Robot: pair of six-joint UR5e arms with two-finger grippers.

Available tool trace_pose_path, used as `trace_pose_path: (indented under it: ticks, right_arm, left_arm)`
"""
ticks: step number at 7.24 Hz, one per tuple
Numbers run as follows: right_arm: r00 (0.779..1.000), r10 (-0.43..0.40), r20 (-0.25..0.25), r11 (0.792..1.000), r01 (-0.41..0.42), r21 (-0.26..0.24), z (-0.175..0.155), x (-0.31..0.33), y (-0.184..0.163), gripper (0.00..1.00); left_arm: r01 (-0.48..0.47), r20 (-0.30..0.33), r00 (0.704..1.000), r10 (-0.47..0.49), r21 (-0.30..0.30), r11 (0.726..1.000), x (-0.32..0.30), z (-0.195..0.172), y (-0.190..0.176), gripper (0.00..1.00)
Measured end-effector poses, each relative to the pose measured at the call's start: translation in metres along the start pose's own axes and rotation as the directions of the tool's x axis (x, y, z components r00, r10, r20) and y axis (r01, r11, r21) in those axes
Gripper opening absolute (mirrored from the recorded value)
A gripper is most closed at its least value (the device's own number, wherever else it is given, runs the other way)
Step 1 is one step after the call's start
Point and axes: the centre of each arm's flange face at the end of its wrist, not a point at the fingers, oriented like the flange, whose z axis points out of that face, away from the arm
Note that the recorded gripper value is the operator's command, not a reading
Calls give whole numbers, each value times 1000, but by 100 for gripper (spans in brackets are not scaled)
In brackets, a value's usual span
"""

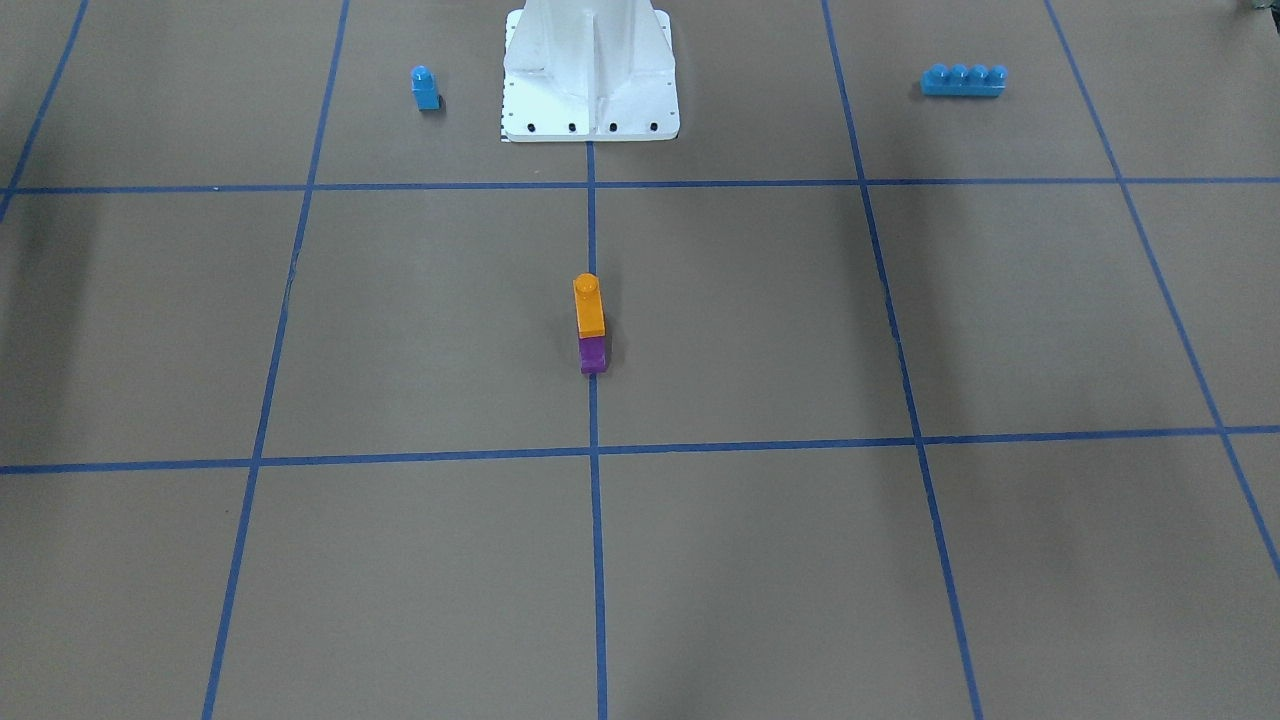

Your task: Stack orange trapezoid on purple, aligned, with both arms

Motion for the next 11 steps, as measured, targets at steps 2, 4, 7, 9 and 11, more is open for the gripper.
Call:
trace_pose_path:
  ticks: [2,4,7,9,11]
  right_arm:
    - [1000,0,0,1000,0,0,0,0,1,100]
    - [1000,-3,-2,1000,3,2,-1,-1,0,100]
    - [1000,-5,-8,1000,5,3,-2,-1,1,100]
    - [1000,-9,-10,1000,9,2,-1,-1,1,100]
    - [1000,-5,-10,1000,5,-1,0,1,2,100]
  left_arm:
    - [-4,1,1000,4,4,1000,1,-1,0,100]
    - [-5,3,1000,5,7,1000,1,-1,0,100]
    - [0,5,1000,0,3,1000,0,0,1,100]
    - [3,4,1000,-3,-1,1000,-2,2,1,100]
    - [8,3,1000,-8,-7,1000,-4,4,4,100]
